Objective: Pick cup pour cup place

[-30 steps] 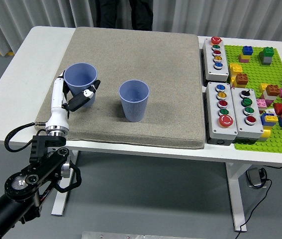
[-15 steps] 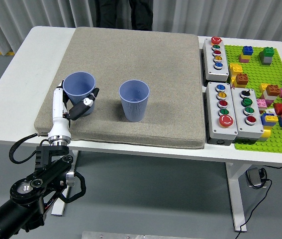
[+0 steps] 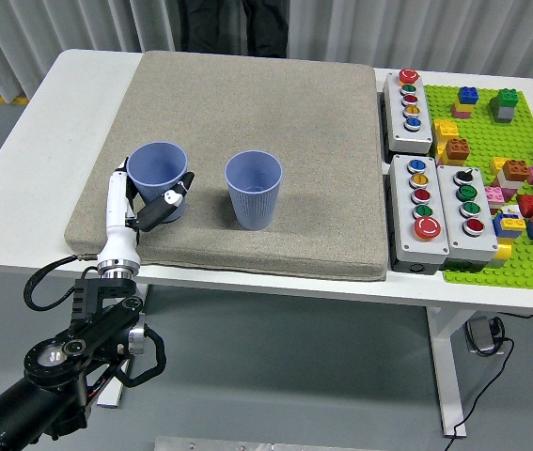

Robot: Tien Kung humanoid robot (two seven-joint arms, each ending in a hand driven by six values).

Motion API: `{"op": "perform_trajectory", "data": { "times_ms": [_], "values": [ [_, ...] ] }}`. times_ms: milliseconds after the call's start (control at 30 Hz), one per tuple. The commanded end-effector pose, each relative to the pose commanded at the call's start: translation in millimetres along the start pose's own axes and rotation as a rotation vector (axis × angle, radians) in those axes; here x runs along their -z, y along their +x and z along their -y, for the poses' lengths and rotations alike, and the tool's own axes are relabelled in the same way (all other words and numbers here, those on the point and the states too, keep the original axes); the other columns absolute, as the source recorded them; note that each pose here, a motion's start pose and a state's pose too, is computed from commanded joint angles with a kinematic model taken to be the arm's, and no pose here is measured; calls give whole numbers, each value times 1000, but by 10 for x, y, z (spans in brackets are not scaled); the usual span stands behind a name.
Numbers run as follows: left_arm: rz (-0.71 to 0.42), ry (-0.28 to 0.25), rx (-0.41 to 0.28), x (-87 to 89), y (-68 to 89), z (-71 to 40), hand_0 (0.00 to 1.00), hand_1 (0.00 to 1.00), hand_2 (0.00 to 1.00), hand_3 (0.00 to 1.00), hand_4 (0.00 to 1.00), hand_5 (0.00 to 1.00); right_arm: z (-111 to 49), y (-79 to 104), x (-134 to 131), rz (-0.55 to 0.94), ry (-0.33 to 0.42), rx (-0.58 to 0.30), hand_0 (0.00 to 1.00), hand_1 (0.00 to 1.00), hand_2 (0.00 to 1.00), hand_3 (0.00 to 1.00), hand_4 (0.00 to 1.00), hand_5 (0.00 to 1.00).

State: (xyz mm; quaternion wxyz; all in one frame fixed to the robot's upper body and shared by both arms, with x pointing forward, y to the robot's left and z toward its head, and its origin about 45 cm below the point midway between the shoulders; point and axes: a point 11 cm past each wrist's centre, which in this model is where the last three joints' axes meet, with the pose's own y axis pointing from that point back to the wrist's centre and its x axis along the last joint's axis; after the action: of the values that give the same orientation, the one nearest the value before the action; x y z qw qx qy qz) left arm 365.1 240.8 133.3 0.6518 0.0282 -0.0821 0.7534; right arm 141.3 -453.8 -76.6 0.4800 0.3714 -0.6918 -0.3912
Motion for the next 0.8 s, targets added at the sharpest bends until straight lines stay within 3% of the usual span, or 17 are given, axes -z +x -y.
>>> {"op": "perform_trajectory", "data": {
  "times_ms": [533,567,733,767,800],
  "values": [
    [7,11,23,35,-19,-27,633,629,641,642,858,323,4,7,-25,-6,-4,-1,702,643,600,597,2,314],
    [8,12,27,38,-21,-29,652,668,718,694,909,399,4,7,-28,-6,-4,-2,702,643,599,597,2,314],
    [12,16,33,49,-20,-36,652,668,718,694,909,399,6,10,-41,-7,-6,-2,702,643,599,597,2,314],
    [12,16,34,49,-20,-37,675,699,791,758,905,382,6,10,-46,-8,-7,-2,703,643,600,597,2,315],
    [11,16,34,49,-20,-38,675,699,791,758,905,382,7,11,-48,-8,-8,-2,703,643,600,597,2,315]
  ]
}}
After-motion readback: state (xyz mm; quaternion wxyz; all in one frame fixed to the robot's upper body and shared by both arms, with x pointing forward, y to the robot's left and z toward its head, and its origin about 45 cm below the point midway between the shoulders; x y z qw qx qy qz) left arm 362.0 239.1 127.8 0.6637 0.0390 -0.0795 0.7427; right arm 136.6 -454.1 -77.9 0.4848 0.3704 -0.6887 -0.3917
